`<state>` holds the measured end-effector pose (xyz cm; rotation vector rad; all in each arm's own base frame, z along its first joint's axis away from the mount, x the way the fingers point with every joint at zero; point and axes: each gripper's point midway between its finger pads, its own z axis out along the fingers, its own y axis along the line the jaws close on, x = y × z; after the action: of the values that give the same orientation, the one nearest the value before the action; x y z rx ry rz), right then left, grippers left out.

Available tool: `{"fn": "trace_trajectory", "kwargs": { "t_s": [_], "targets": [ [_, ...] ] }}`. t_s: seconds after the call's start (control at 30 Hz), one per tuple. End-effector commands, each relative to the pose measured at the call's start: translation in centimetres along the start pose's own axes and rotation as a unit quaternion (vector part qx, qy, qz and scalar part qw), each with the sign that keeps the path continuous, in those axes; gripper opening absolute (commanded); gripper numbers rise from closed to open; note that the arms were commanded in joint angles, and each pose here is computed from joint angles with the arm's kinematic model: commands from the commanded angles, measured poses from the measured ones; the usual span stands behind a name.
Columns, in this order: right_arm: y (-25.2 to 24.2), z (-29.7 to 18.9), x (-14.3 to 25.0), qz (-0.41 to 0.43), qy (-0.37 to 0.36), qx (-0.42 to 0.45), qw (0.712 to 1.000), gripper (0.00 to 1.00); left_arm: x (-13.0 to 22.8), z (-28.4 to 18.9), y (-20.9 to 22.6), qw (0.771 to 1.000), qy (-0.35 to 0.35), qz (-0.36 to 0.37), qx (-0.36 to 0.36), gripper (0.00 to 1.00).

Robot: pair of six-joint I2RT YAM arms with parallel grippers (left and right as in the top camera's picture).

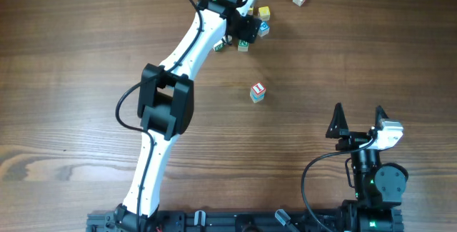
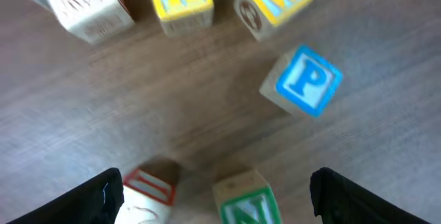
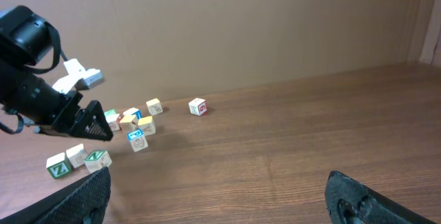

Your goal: Form a tower

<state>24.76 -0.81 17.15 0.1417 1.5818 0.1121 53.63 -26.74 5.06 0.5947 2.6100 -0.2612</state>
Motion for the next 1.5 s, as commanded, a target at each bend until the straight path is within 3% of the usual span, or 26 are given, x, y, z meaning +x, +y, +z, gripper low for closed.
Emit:
{"fn": "trace_trajectory", "kwargs": {
  "t_s": [0.0,0.2,0.33,0.4,0.63,0.8,0.83,0.87,1.1,1.23,1.37,1.47],
  "targets": [
    [0.3,0.0,-0.1,-0.001,-0.003,-0.008,1.0,1.0,0.6,-0.8,-3.3,1.0,0.016,0.009,0.024,0.86],
    [0.3,0.0,-0.1,-0.001,-0.003,-0.008,1.0,1.0,2.6,-0.1,-5.0,0.998,0.048,0.021,0.028,0.8],
    [0.3,0.0,-0.1,-0.001,-0.003,-0.008,1.0,1.0,2.2,0.3,-3.0,0.999,0.039,-0.036,0.001,0.83],
    [0.3,0.0,-0.1,-0.001,-0.003,-0.008,1.0,1.0,2.3,0.3,-3.1,0.998,0.041,-0.04,0.001,1.0],
    [0.3,0.0,-0.1,-0.001,-0.003,-0.008,1.0,1.0,1.7,0.6,-2.4,0.996,0.022,-0.08,-0.042,1.0],
    [0.3,0.0,-0.1,-0.001,-0.003,-0.008,1.0,1.0,4.3,2.6,-2.4,0.991,0.046,-0.117,-0.04,0.93],
    [0.3,0.0,-0.1,-0.001,-0.003,-0.008,1.0,1.0,4.3,2.7,-2.4,0.991,0.044,-0.117,-0.04,0.89],
    [0.3,0.0,-0.1,-0.001,-0.003,-0.008,1.0,1.0,4.1,2.8,-2.4,0.992,0.039,-0.117,-0.039,0.74],
    [0.3,0.0,-0.1,-0.001,-0.003,-0.008,1.0,1.0,3.0,1.8,-1.6,0.991,0.018,-0.116,-0.062,0.24],
    [0.3,0.0,-0.1,-0.001,-0.003,-0.008,1.0,1.0,0.6,-3.7,-1.2,0.992,-0.015,-0.096,-0.082,0.18],
    [0.3,0.0,-0.1,-0.001,-0.003,-0.008,1.0,1.0,-0.9,-14.3,-2.7,0.997,-0.044,-0.018,-0.064,0.11],
    [0.3,0.0,-0.1,-0.001,-0.003,-0.008,1.0,1.0,1.8,-21.2,-6.8,0.995,-0.019,0.088,0.046,0.09]
  ]
}}
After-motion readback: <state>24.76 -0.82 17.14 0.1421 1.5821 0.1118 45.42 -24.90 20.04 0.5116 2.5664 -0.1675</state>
